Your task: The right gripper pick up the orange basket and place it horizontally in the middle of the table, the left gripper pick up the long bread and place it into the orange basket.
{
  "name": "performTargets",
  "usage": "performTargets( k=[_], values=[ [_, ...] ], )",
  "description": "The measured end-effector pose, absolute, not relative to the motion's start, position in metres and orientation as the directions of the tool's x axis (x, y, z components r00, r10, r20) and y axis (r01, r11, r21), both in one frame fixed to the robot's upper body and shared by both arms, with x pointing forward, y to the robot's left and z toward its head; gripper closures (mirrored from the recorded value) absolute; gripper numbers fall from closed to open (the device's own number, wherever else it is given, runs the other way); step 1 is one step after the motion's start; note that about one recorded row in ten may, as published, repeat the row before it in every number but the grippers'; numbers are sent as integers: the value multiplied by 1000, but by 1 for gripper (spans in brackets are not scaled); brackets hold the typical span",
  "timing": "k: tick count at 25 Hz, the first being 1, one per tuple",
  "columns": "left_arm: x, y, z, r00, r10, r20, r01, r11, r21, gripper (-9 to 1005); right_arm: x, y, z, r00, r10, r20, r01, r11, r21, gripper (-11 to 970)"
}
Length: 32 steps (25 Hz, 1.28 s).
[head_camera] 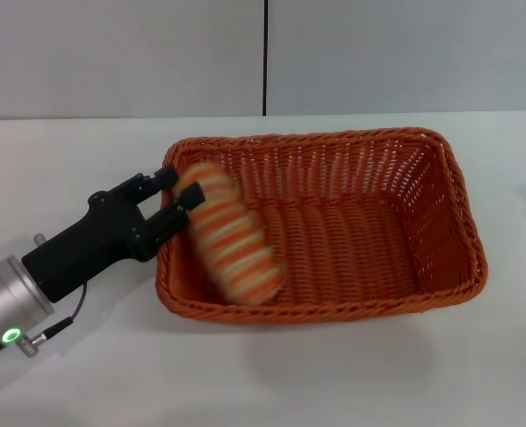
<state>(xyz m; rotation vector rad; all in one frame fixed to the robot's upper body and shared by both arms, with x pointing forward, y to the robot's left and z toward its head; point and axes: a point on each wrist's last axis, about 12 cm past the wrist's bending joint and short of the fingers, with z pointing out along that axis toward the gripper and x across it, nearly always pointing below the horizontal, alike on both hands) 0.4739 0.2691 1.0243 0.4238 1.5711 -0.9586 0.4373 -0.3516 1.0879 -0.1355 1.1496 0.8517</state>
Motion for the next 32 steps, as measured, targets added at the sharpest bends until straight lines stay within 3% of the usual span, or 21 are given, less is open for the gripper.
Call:
performTargets(
  k=[11,20,26,31,32],
  values=[
    [449,313,1041,-175,-263,-949,741,599,-303,227,442,-350,1093,154,522,-839,-670,679,300,321],
    [410,362,1054,-44,-267,-963,658,717,-229,210,452,-366,1104,260,500,-826,-605,751,264,321],
    [382,371,1049,-45,-269,-962,614,752,-239,210,476,-384,1108,375,495,-784,-454,835,310,321],
    [367,370,1046,-14,-277,-961,593,771,-231,209,494,-390,1120,417,441,-794,-412,871,268,321],
    [353,365,1040,16,-305,-952,568,787,-242,209,497,-391,1122,417,434,-799,-404,876,265,321]
  ],
)
